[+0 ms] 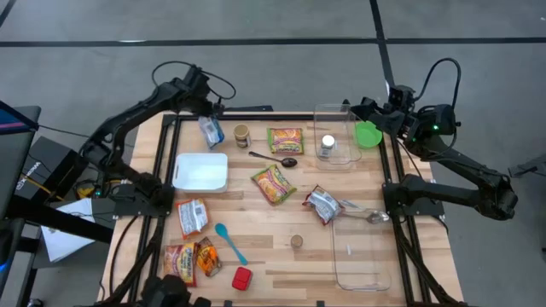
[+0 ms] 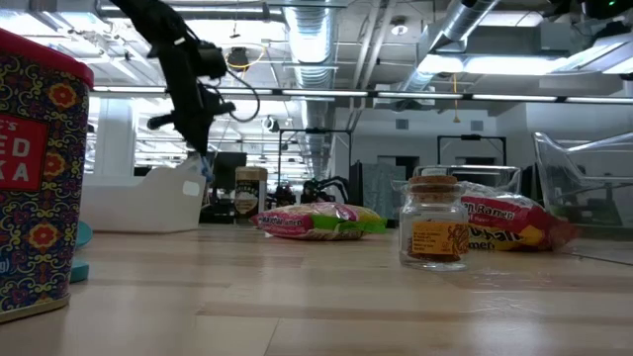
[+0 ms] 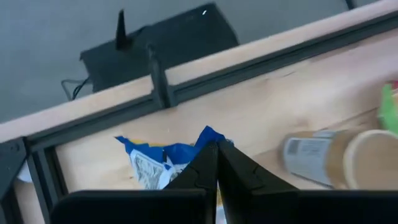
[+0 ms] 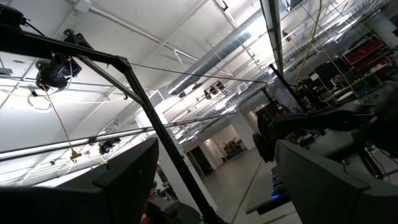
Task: Pick & Place Food Item
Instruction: Put the blue noodle pack into the bottom transparent bin
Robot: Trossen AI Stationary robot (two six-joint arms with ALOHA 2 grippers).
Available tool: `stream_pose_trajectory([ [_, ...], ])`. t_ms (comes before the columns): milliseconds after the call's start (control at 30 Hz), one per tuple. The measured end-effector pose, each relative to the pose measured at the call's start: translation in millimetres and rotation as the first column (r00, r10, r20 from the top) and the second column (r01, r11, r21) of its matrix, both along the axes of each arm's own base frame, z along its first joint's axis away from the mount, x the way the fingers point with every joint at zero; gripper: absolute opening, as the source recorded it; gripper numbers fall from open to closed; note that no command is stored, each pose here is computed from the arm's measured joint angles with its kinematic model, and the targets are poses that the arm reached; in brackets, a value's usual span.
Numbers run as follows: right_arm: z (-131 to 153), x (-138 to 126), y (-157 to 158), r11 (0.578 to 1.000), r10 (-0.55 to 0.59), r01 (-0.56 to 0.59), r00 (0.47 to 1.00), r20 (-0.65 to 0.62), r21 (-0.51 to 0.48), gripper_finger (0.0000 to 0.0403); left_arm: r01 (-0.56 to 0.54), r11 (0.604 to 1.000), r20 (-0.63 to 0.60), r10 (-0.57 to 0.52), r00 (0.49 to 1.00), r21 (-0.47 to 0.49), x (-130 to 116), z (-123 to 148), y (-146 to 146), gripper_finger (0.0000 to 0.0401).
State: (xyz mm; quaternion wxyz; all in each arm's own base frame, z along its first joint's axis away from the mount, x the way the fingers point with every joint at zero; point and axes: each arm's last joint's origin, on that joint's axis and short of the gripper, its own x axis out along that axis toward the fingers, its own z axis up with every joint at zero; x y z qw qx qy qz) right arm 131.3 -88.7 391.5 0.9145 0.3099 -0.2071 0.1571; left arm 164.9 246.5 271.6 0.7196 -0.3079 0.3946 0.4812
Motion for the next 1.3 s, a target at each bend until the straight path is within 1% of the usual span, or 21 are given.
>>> stream_pose_trajectory([
  [100,0,0,0,1.0,-0.004,0.004,1.0,0.001,-0.007,0.0315,0.006,0.999,0.039,-0.008,0.999,0.037,-4,13,-6,0.0],
  [367,0,0,0,1.0,-0.012,0.012,1.0,0.006,-0.022,0.0315,0.022,0.995,0.12,-0.034,0.992,0.096,-12,36,-20,0.0],
  [533,1,0,0,0.999,-0.015,0.016,1.0,0.012,-0.028,0.0315,0.01,0.987,0.168,-0.037,0.985,0.162,-18,51,-28,0.0],
  [633,1,0,0,0.999,-0.023,0.023,1.0,0.015,-0.038,0.0315,-0.03,0.976,0.241,-0.023,0.97,0.214,-22,65,-33,0.0],
  [767,1,-1,0,0.997,-0.038,0.04,0.999,0.026,-0.066,0.0315,-0.052,0.962,0.354,-0.048,0.934,0.267,-27,82,-40,0.0],
  [867,3,-2,1,0.995,-0.041,0.045,0.998,0.048,-0.088,0.0315,-0.071,0.951,0.4,-0.059,0.915,0.301,-31,91,-46,0.0],
  [933,3,-2,2,0.995,-0.041,0.046,0.998,0.053,-0.091,0.0315,-0.073,0.949,0.404,-0.06,0.913,0.306,-32,93,-48,0.0],
  [1067,3,-2,2,0.995,-0.041,0.046,0.998,0.053,-0.091,0.0315,-0.069,0.958,0.389,-0.047,0.92,0.279,-32,90,-48,0.0],
  [1300,3,-2,2,0.995,-0.041,0.046,0.998,0.053,-0.091,0.0315,-0.048,0.973,0.367,-0.04,0.929,0.227,-21,78,-41,0.0],
])
